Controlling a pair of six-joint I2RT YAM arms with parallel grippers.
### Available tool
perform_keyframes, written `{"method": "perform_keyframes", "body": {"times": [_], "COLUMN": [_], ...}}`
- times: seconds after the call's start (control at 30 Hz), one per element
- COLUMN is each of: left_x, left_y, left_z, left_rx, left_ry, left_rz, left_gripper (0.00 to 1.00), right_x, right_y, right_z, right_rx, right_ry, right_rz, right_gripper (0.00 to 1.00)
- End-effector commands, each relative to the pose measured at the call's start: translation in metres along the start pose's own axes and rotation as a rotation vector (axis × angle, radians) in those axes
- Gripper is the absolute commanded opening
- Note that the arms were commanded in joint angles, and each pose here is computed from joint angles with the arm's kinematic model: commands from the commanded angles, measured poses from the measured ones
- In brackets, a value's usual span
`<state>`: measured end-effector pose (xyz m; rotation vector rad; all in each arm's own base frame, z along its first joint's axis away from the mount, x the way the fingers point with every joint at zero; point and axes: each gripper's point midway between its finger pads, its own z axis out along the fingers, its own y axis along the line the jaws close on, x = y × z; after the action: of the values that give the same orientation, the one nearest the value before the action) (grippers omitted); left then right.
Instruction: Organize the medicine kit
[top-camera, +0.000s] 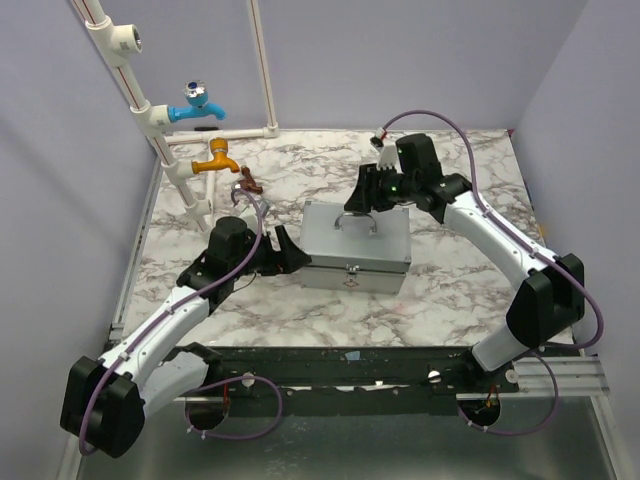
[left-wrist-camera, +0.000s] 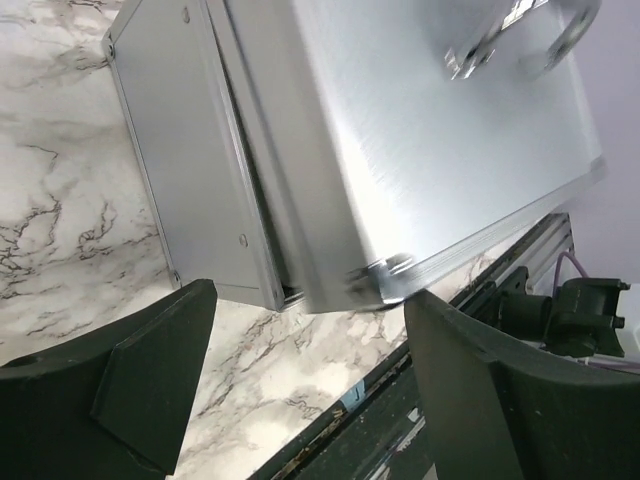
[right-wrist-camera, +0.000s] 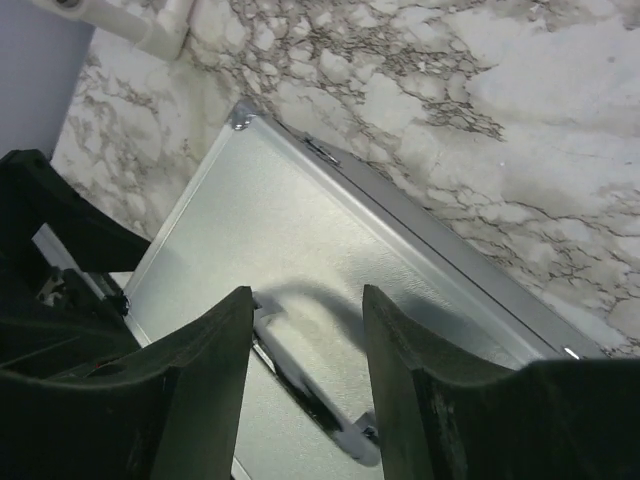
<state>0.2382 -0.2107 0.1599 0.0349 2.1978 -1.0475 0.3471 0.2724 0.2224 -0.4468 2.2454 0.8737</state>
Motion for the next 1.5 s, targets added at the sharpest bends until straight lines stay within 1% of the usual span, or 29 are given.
{"method": "perform_keyframes", "body": {"times": [0.0,0.13,0.23,0.4,0.57,0.7,0.8,1.0,1.1,1.23,1.47], "left_x": [0.0,0.007,0.009,0.0,-0.013,-0.026,-0.038,-0.076,-0.091,-0.113,-0.138], "left_y": [0.004,0.009,0.011,0.008,-0.002,-0.012,-0.02,-0.039,-0.044,-0.049,-0.048], "left_z": [-0.003,-0.004,-0.007,-0.017,-0.028,-0.035,-0.04,-0.041,-0.033,-0.017,0.019], "left_rx": [-0.014,-0.027,-0.039,-0.056,-0.058,-0.051,-0.053,-0.077,-0.087,-0.104,-0.137], "left_ry": [-0.03,-0.021,-0.022,-0.056,-0.096,-0.122,-0.135,-0.169,-0.162,-0.159,-0.119], "left_rz": [-0.001,-0.002,0.002,0.033,0.067,0.103,0.141,0.197,0.208,0.208,0.2], "left_gripper": [0.78,0.78,0.78,0.78,0.79,0.8,0.81,0.84,0.84,0.84,0.84], "right_x": [0.004,0.008,0.005,-0.006,-0.009,0.002,0.017,0.045,0.063,0.078,0.107], "right_y": [-0.007,-0.011,-0.01,-0.007,-0.015,-0.024,-0.039,-0.061,-0.067,-0.059,-0.036], "right_z": [0.002,0.0,-0.007,-0.032,-0.058,-0.072,-0.084,-0.111,-0.116,-0.125,-0.139], "right_rx": [0.043,0.065,0.076,0.108,0.19,0.245,0.332,0.448,0.476,0.448,0.377], "right_ry": [-0.03,-0.042,-0.075,-0.175,-0.273,-0.301,-0.319,-0.398,-0.375,-0.328,-0.167], "right_rz": [0.007,0.01,0.009,0.012,0.035,0.065,0.116,0.214,0.237,0.232,0.248], "right_gripper": [0.51,0.52,0.52,0.55,0.58,0.6,0.62,0.64,0.64,0.64,0.65]}}
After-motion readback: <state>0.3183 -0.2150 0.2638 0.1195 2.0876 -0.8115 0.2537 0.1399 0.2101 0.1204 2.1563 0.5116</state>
